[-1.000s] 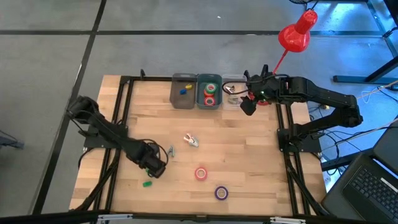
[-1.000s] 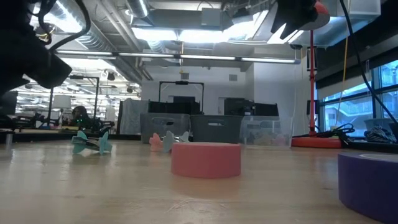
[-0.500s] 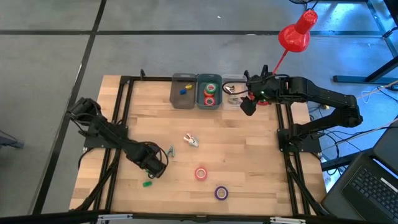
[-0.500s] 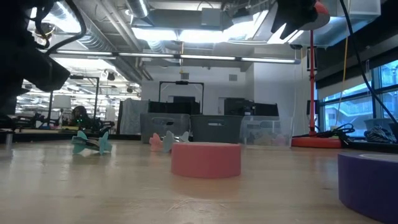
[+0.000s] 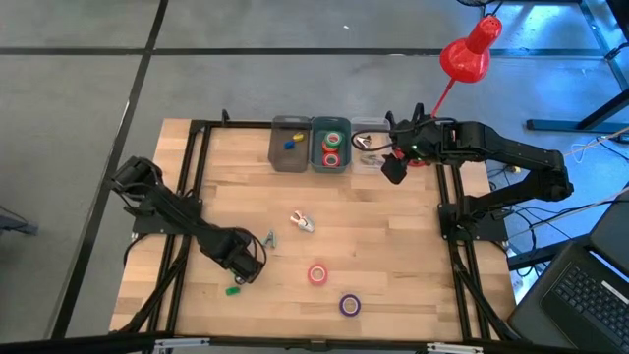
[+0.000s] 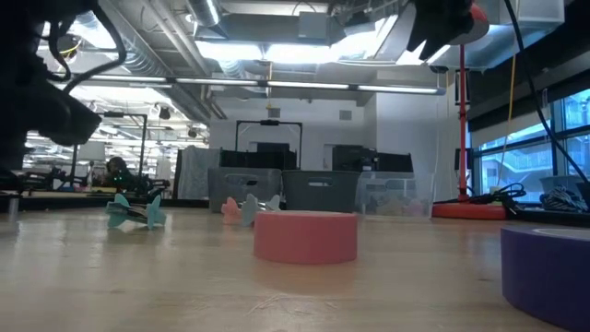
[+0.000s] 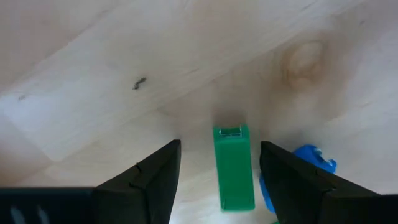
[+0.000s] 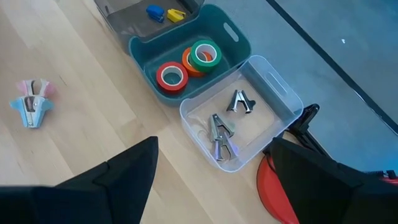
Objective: Pick and place Stapler, Stapler remover, tape
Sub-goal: Put the top green stapler into the black bin
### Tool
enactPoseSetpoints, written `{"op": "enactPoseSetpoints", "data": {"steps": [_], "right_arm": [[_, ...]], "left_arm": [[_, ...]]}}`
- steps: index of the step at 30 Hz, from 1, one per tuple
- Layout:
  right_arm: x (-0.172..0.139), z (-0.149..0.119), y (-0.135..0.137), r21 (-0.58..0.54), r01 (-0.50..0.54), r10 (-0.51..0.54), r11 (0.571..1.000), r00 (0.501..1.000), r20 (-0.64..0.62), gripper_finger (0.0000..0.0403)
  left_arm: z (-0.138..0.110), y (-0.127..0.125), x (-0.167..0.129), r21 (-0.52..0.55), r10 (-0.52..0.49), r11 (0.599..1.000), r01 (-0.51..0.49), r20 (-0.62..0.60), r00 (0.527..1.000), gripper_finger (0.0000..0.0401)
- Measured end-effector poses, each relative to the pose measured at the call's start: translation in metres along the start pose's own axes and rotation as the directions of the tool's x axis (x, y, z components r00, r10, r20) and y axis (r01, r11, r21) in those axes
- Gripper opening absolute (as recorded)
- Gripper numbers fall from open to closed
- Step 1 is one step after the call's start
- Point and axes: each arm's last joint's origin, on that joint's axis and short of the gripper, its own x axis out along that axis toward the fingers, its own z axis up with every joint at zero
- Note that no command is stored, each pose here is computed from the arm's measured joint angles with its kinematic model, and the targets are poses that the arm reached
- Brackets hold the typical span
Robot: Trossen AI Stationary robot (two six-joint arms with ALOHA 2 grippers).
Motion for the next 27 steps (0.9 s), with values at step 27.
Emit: {"op": "enactPoseSetpoints", "data": {"steps": [27], "right_arm": [[0.000,-0.001,0.000,-0.003,0.006,-0.006,1.000,1.000,-0.004,0.0314]], "left_arm": [[0.022,0.013,-0.074,0.255,-0.007,0.967,0.024,-0.065,0.998,0.0053]]}}
